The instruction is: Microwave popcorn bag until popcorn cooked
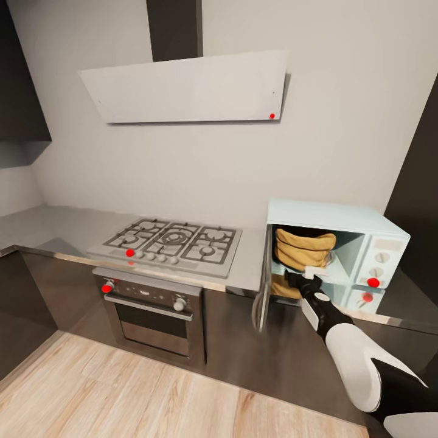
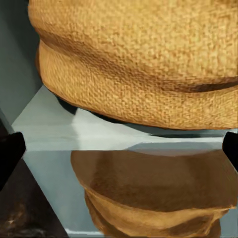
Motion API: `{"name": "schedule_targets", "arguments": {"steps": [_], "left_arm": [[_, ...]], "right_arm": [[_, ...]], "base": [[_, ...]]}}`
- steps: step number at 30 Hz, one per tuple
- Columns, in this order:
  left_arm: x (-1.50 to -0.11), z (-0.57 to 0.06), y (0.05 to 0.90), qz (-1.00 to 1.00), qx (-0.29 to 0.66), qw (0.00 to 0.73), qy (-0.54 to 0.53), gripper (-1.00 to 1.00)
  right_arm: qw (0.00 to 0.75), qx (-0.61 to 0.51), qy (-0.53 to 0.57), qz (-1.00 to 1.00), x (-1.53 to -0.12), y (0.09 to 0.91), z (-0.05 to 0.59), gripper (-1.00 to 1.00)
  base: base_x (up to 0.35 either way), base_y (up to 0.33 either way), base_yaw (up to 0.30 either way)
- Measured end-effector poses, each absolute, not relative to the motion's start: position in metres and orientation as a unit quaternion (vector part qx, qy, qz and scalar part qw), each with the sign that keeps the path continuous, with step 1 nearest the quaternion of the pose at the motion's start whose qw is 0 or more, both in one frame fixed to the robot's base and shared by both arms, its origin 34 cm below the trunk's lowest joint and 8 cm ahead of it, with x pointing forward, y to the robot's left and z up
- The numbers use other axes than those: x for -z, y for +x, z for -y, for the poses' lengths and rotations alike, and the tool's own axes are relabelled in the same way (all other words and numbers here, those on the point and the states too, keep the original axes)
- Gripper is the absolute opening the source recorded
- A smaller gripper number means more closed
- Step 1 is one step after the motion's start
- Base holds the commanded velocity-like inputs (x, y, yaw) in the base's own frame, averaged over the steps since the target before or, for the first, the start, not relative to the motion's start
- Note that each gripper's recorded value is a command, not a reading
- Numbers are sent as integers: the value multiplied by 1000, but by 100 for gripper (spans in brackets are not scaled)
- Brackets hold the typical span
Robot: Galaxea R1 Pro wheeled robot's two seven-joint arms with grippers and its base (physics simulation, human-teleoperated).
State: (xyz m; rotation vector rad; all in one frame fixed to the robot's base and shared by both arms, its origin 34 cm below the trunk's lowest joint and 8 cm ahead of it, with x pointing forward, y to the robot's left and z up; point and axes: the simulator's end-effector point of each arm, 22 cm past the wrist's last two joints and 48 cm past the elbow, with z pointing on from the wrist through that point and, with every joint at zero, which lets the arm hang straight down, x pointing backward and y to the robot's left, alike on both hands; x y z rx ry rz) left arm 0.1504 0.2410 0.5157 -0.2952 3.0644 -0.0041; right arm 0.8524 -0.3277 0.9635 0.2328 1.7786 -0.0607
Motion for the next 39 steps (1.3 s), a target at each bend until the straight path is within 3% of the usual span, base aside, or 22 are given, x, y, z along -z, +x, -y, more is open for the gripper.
{"name": "schedule_targets", "arguments": {"steps": [6, 18, 39], "left_arm": [[-516, -241, 150, -995, 1, 32, -96, 100], [-516, -241, 151, -995, 1, 32, -95, 100], [-516, -241, 151, -995, 1, 32, -95, 100]], "right_arm": [[624, 30, 108, -773, -964, 852, 332, 100], [626, 40, 119, -770, -965, 850, 351, 100], [626, 49, 150, -763, -967, 846, 371, 100]], "base": [[303, 0, 0], [39, -7, 0], [147, -96, 0]]}}
